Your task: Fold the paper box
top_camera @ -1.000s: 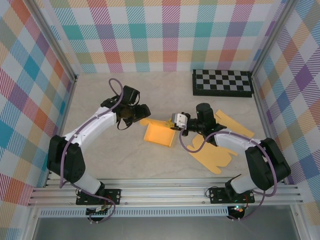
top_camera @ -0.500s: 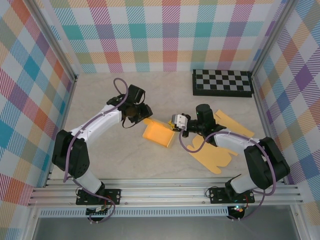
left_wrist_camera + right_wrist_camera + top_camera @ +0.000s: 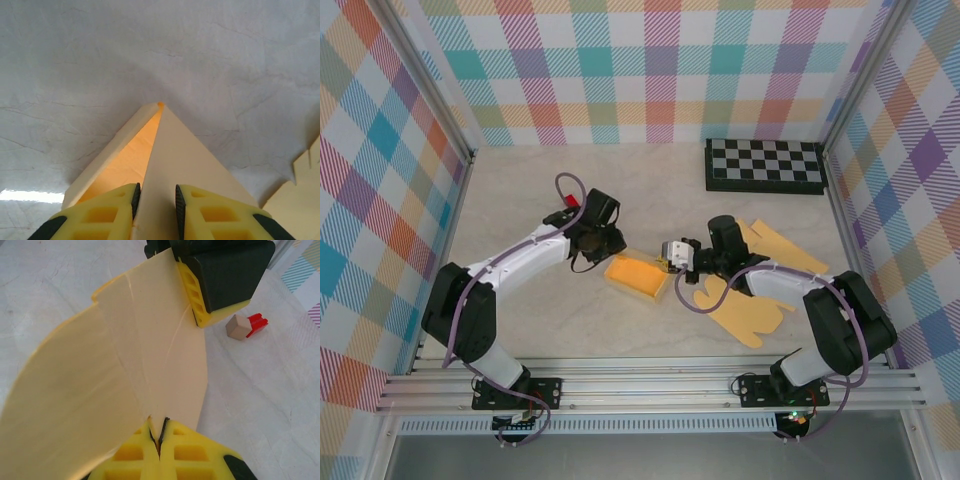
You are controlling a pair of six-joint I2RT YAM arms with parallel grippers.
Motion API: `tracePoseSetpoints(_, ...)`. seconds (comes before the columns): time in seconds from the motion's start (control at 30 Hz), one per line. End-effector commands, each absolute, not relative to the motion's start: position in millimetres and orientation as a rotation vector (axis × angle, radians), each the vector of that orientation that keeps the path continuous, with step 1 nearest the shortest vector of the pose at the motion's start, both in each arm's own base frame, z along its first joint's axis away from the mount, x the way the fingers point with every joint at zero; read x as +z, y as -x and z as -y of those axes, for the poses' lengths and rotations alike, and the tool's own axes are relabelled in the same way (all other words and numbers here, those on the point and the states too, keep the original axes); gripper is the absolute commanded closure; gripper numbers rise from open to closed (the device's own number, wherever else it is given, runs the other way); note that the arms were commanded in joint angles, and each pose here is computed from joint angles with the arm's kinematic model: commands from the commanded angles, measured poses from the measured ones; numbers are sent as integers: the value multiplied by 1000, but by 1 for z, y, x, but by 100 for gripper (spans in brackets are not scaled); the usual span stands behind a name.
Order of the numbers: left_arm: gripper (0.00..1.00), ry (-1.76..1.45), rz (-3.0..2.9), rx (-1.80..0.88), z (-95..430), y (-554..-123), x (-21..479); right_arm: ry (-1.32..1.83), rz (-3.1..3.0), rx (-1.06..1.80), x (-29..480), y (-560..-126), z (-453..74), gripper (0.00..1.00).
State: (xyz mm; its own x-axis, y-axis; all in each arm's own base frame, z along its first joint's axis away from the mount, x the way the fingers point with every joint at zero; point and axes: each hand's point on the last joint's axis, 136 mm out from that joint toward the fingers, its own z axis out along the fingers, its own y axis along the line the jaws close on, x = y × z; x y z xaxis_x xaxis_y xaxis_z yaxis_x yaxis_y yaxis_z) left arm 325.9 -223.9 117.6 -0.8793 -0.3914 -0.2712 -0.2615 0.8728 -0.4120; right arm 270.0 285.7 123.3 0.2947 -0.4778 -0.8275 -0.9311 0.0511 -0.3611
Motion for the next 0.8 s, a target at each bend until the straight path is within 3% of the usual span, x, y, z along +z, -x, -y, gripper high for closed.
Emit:
tracePoseSetpoints(0.0, 74, 268, -2786, -442, 232, -291, 105, 1653, -1368, 539, 106, -263, -284, 100)
tracePoseSetpoints(0.2, 74, 197, -2799, -270, 214, -281, 89, 1693, -1419, 526, 104, -254, -276, 84)
tracePoseSetpoints(0.5, 75, 188, -2776, -85, 187, -271, 67, 1710, -1513, 531, 103, -242, -266, 75)
tracePoseSetpoints(0.77, 71, 196, -2770, 3, 173, -257, 53, 1539, -1662, 617, 138, -239, -263, 68)
